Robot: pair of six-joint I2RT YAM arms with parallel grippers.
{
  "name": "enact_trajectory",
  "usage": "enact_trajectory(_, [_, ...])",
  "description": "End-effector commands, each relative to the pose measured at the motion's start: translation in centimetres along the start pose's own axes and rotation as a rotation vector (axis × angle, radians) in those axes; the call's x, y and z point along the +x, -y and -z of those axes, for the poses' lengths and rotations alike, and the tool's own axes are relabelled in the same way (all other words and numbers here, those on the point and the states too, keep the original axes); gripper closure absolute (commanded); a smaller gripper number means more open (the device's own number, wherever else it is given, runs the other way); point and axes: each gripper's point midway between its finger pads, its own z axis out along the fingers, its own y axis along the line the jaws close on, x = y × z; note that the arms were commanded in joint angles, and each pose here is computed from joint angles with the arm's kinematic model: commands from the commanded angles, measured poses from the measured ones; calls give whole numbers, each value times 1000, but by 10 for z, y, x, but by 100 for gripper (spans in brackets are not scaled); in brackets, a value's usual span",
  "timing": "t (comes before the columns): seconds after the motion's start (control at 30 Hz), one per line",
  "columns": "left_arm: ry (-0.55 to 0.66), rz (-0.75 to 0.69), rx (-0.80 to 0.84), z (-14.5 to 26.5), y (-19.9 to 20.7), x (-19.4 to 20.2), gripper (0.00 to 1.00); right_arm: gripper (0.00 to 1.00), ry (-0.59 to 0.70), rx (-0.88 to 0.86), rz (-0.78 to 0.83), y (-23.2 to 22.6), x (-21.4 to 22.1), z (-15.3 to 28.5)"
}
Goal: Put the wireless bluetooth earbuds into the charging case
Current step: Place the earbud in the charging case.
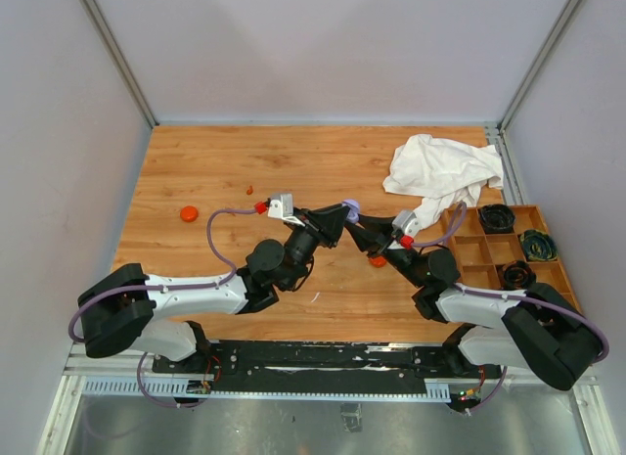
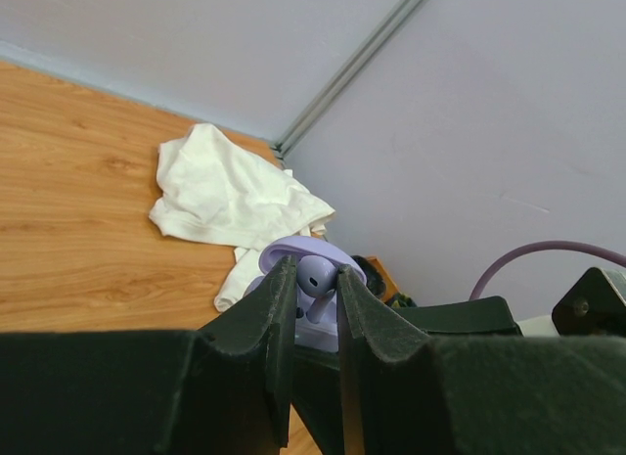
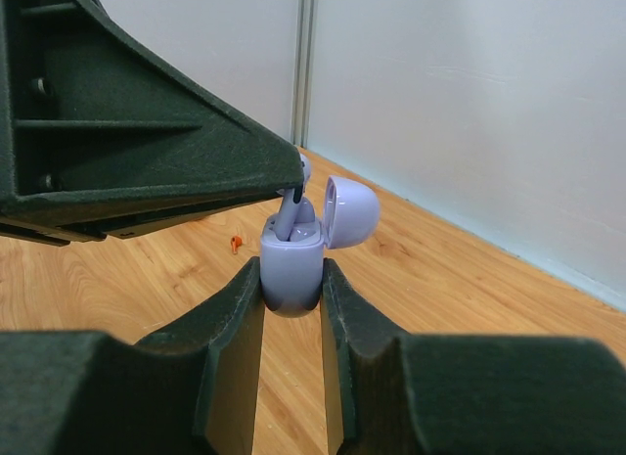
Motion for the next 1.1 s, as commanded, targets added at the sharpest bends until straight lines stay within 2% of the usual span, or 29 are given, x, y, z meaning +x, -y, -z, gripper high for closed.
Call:
enact_trajectory(0.0, [21, -2, -7, 6, -1, -3, 76, 90, 107, -17, 18, -5, -32, -7])
enact_trajectory(0.7, [-19, 16, 15, 10, 7, 2, 58, 89, 102, -17, 18, -6, -30, -5])
enact_trajectory(1.07, [-82, 58, 88, 17, 27, 1, 57, 89, 93, -14, 23, -5, -27, -4])
